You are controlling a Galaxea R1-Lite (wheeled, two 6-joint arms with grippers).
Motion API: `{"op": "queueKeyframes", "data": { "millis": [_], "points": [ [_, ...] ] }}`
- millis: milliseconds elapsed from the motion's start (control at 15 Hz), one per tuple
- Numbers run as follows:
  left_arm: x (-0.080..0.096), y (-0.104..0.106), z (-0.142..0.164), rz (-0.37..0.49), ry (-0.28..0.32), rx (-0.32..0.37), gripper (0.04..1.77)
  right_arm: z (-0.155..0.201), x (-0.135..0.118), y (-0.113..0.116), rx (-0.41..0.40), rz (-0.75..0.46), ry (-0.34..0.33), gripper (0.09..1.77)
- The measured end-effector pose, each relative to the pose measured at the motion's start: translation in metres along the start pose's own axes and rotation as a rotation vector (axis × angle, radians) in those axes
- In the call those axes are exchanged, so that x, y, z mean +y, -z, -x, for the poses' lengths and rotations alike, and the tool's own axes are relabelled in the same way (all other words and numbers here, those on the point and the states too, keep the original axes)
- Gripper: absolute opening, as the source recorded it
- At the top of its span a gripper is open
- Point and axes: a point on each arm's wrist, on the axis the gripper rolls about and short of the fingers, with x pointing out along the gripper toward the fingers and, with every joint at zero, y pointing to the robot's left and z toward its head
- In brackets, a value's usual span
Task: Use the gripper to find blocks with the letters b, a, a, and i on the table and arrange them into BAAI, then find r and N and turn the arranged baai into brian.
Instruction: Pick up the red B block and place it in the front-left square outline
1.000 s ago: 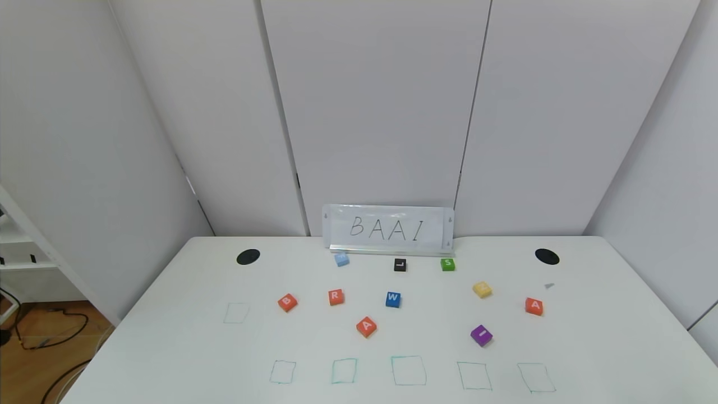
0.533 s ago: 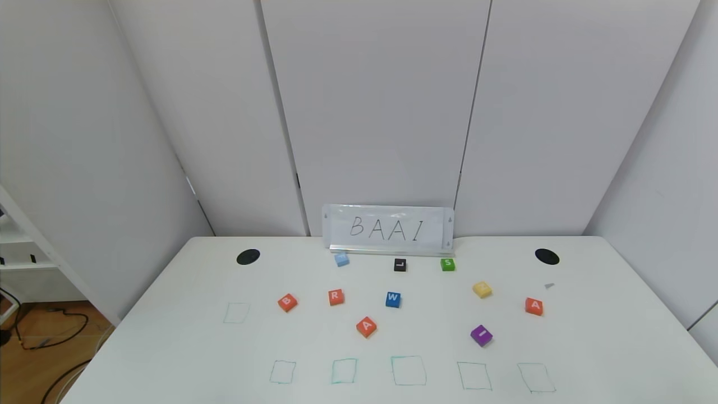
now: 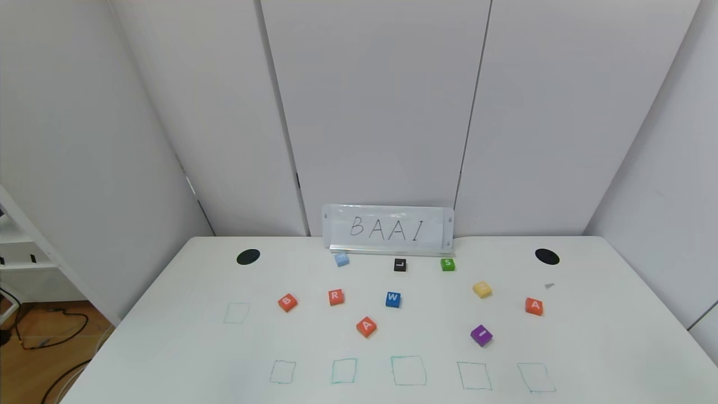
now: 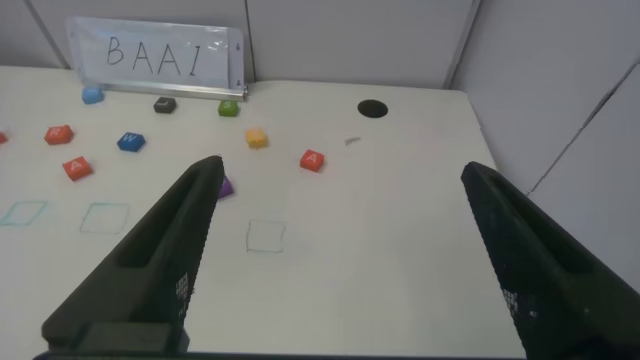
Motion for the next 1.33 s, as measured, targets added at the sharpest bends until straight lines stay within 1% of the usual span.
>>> {"op": "queueKeyframes", "data": {
  "millis": [133, 333, 533, 800, 1067, 1200, 1333],
  "points": [
    [0.002, -0.011, -0.016, 0.007, 0.015, 0.018, 1.72, -0.017, 0.0, -0.017, 0.062, -0.002, -0.009, 1.71],
    [0.004, -0.028, -0.044, 0.017, 0.02, 0.087, 1.72, -0.047, 0.0, -0.04, 0.148, -0.004, -0.018, 1.71],
    [0.007, -0.042, -0.073, 0.022, 0.019, 0.163, 1.72, -0.075, -0.001, -0.059, 0.203, -0.004, -0.021, 1.71],
    [0.01, -0.054, -0.112, 0.036, 0.02, 0.256, 1.72, -0.113, -0.001, -0.078, 0.271, 0.005, -0.016, 1.71],
    [0.013, -0.063, -0.153, 0.062, 0.013, 0.344, 1.72, -0.154, -0.002, -0.088, 0.338, 0.071, 0.005, 1.71],
    [0.014, -0.062, -0.175, 0.067, 0.004, 0.387, 1.72, -0.173, -0.003, -0.091, 0.362, 0.075, -0.002, 1.71],
    [0.015, -0.057, -0.195, 0.072, 0.005, 0.436, 1.72, -0.19, -0.003, -0.09, 0.39, 0.072, -0.012, 1.71]
  ]
}}
